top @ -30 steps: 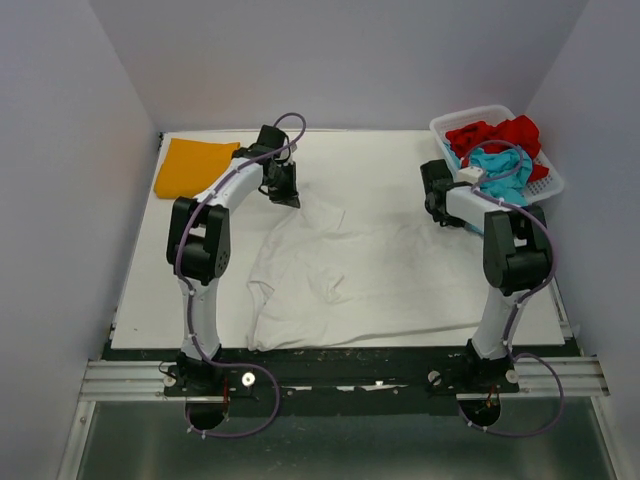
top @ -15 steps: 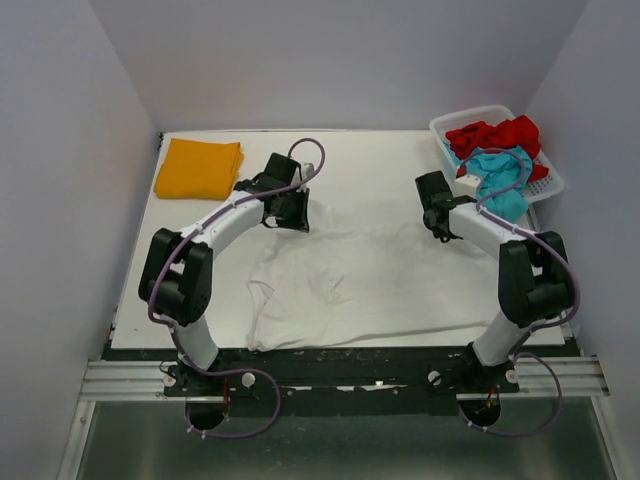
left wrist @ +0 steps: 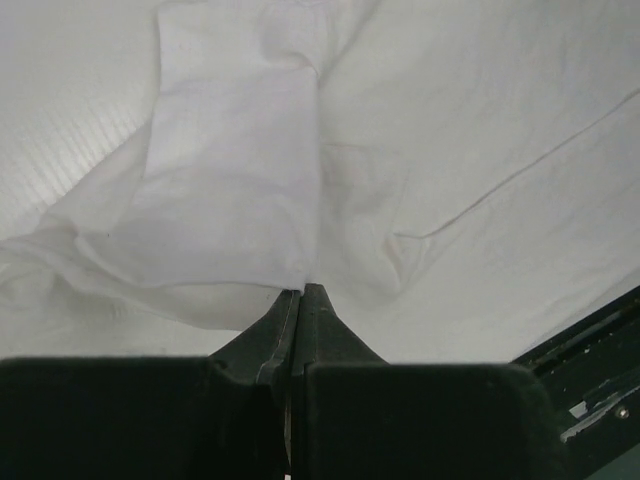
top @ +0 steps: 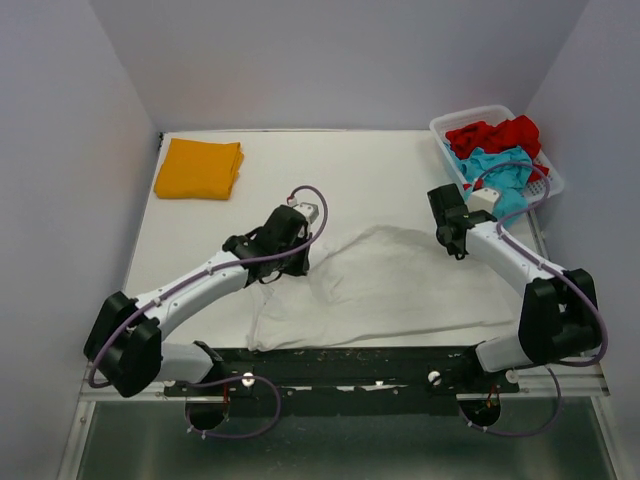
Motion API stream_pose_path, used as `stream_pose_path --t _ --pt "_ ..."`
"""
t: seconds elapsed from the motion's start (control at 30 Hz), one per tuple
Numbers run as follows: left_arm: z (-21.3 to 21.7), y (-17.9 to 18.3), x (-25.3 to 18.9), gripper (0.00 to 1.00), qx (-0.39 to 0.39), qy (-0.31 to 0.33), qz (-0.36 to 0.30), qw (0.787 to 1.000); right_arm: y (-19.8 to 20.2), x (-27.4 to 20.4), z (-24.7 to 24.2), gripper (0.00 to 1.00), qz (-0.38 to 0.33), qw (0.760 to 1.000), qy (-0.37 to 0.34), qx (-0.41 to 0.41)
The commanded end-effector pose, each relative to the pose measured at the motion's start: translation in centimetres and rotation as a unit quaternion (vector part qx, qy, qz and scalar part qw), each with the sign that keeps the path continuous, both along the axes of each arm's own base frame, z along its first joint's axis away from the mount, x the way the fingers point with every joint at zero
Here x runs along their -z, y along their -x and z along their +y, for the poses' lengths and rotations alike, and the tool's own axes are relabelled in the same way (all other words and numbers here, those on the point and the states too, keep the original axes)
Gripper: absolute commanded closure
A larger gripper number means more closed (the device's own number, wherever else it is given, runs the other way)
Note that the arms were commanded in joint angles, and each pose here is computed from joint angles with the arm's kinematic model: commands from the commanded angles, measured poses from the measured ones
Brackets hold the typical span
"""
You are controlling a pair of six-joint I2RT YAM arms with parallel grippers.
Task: Fold and stack the t-shirts
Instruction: Fold the other side of the tshirt into a rectangle
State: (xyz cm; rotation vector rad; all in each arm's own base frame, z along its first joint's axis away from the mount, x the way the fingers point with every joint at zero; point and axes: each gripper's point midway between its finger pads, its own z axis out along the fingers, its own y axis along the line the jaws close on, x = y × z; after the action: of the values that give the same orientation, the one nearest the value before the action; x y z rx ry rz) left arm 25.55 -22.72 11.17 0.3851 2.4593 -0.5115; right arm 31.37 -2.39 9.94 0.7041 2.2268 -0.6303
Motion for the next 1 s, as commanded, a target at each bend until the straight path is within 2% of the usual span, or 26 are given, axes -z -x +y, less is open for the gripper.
stream_pose_path --t 0.0,0.3,0.6,0.8,0.97 --pt "1.1 1.8 -0.8 1.0 -0.047 -0.005 -0.03 0.998 1.8 -0.8 -1.3 0.98 0.005 0.999 0.027 0.023" --pt "4.8 5.0 1.3 1.0 -0.134 0.0 -0.011 0.991 2.7 -2.8 -3.6 0.97 0.009 0.995 0.085 0.055" --pt "7.6 6.2 1.4 1.0 -0.211 0.016 -0.015 0.977 2.9 -3.0 -5.0 0.97 0.024 0.992 0.098 0.072" --pt "6.8 7.2 1.5 1.0 -0.192 0.072 -0.019 0.979 3.3 -3.0 -5.9 0.97 0.045 0.989 0.112 0.081" --pt "6.6 7.8 2.7 1.0 -0.189 0.073 0.001 0.979 2.5 -1.6 -5.1 0.96 0.071 0.992 0.094 0.046"
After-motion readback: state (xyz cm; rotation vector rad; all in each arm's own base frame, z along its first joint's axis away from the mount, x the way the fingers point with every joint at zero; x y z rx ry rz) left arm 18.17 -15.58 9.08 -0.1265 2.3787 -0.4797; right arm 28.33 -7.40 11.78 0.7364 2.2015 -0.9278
